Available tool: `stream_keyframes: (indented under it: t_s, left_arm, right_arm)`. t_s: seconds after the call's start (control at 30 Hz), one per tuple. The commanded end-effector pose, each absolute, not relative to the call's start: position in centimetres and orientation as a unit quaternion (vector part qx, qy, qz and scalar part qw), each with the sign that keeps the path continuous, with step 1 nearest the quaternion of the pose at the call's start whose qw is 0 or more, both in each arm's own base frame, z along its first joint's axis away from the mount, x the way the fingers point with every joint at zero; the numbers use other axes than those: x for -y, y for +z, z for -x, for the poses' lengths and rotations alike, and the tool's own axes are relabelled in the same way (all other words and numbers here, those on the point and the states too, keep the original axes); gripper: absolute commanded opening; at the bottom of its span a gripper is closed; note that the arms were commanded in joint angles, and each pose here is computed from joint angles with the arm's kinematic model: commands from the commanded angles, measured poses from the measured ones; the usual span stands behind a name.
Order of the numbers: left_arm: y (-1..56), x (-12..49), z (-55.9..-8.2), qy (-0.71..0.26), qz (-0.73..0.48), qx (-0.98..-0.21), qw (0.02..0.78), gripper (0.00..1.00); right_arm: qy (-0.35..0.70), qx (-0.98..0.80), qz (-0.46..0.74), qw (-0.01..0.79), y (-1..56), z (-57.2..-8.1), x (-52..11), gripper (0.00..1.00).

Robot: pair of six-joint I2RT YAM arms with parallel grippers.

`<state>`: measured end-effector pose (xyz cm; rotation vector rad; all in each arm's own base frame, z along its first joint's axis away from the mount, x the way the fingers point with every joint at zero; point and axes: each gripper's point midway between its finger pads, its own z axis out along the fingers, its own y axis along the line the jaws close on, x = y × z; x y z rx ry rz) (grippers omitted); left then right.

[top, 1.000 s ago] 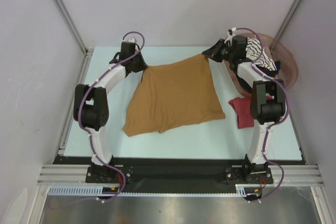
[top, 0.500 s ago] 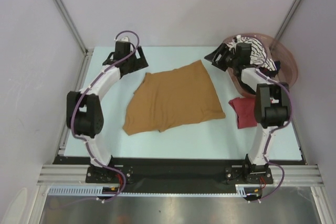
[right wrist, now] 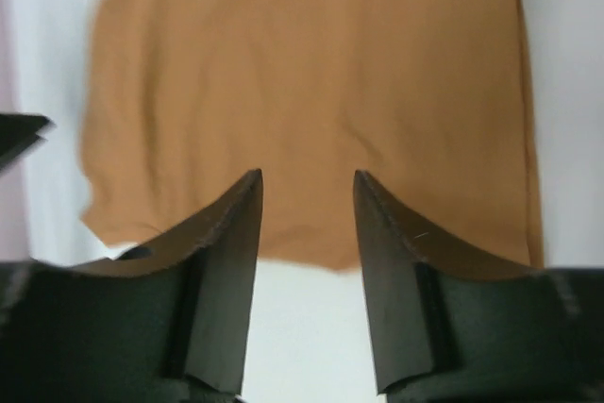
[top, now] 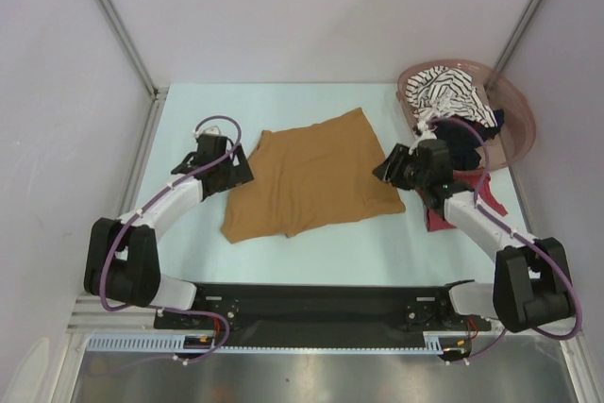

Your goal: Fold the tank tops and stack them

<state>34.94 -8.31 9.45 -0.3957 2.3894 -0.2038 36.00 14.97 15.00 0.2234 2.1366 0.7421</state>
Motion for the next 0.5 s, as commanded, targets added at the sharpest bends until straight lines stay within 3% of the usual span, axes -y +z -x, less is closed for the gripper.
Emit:
stream_keyframes:
  t_s: [0.0,0.23,0.47]
  left_arm:
    - [9.7,5.5,-35.0,-0.039,0.187,-0.909,0.371,1.0]
    - [8.6,4.1,-36.1,-0.049,0.217,-0.905,0.363,0.98]
    - [7.4,3.2,-36.5,-0.081,0.241,-0.899,0.358,0.93]
  right_arm:
    - [0.202,-0.884,-0.115,0.405,10.7,-33.3,-12.0,0.5]
    - [0.192,-0.887,-0.112,0.405,8.7,-30.0,-11.9,0.45]
    - [0.272,-0.885,0.08,0.368,9.1,-28.1,-22.1,0.37]
